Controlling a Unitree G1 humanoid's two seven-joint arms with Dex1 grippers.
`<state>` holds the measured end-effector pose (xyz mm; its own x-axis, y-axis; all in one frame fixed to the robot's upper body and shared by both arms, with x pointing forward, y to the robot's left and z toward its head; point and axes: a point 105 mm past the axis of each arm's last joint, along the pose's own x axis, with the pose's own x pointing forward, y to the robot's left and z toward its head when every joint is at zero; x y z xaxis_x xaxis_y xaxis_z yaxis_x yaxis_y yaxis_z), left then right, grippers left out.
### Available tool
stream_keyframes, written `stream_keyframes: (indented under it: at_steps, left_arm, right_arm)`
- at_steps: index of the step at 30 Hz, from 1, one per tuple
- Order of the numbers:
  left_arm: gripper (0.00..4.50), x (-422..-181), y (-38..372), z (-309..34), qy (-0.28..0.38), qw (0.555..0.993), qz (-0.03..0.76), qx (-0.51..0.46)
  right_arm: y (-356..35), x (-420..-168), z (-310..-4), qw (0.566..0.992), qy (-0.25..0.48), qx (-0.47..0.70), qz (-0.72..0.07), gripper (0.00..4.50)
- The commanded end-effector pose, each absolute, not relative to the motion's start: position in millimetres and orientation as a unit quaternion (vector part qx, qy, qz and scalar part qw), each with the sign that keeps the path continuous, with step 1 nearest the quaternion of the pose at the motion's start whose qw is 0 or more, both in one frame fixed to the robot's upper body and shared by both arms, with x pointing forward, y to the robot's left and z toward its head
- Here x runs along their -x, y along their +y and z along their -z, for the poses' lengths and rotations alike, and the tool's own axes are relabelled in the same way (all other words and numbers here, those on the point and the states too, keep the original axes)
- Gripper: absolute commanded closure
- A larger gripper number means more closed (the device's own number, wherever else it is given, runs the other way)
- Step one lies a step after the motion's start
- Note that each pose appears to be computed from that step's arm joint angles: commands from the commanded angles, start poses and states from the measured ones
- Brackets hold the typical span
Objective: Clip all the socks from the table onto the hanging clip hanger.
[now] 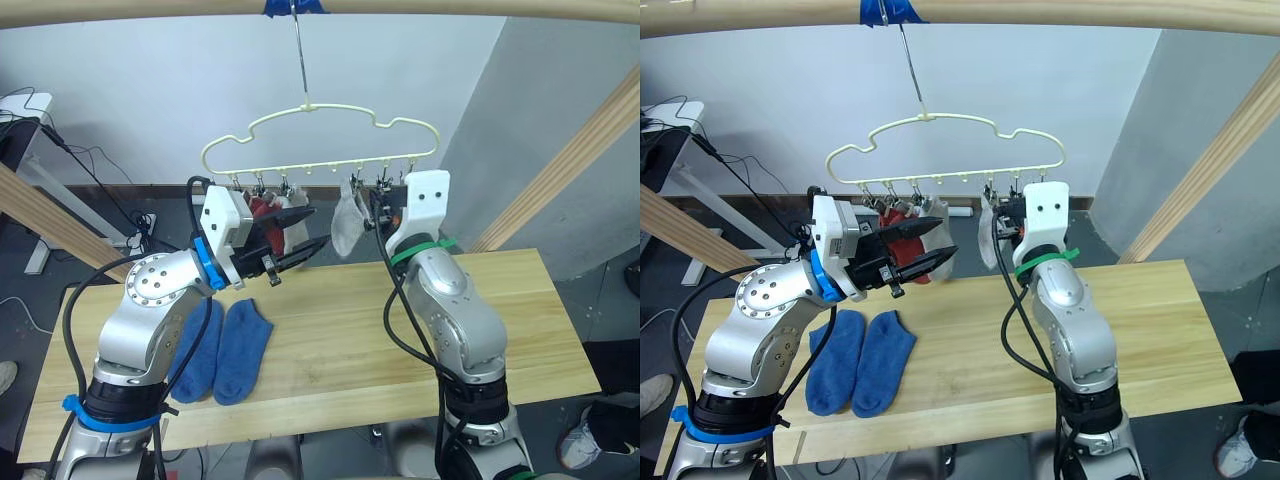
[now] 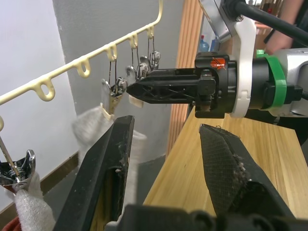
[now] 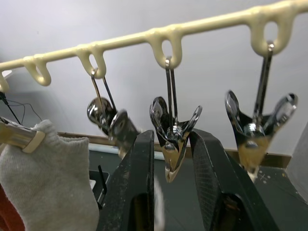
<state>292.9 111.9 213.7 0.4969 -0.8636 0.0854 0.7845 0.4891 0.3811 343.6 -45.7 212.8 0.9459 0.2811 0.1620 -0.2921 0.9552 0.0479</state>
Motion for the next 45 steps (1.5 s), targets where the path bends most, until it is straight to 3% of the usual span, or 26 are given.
stream_keyframes:
  at_steps: [1, 28, 32, 45]
  left_arm:
    - [2.13, -288.6, 108.7, -221.8, -0.155, 0.844, 0.489, -0.158]
    - [2.13, -288.8, 106.4, -219.7, -0.155, 0.842, 0.491, -0.161]
    - [2.13, -288.9, 106.2, -219.5, -0.155, 0.842, 0.491, -0.161]
    - [2.13, -289.0, 105.2, -219.5, -0.156, 0.842, 0.490, -0.162]
  right_arm:
    - [-45.3, -340.5, -231.7, 0.981, -0.117, -0.052, -0.148, 3.35]
    - [-42.8, -342.4, -231.2, 0.981, -0.116, -0.054, -0.146, 3.35]
    - [-42.3, -343.1, -230.9, 0.981, -0.114, -0.052, -0.146, 2.13]
    - [-39.3, -342.9, -237.4, 0.980, -0.114, -0.085, -0.142, 2.13]
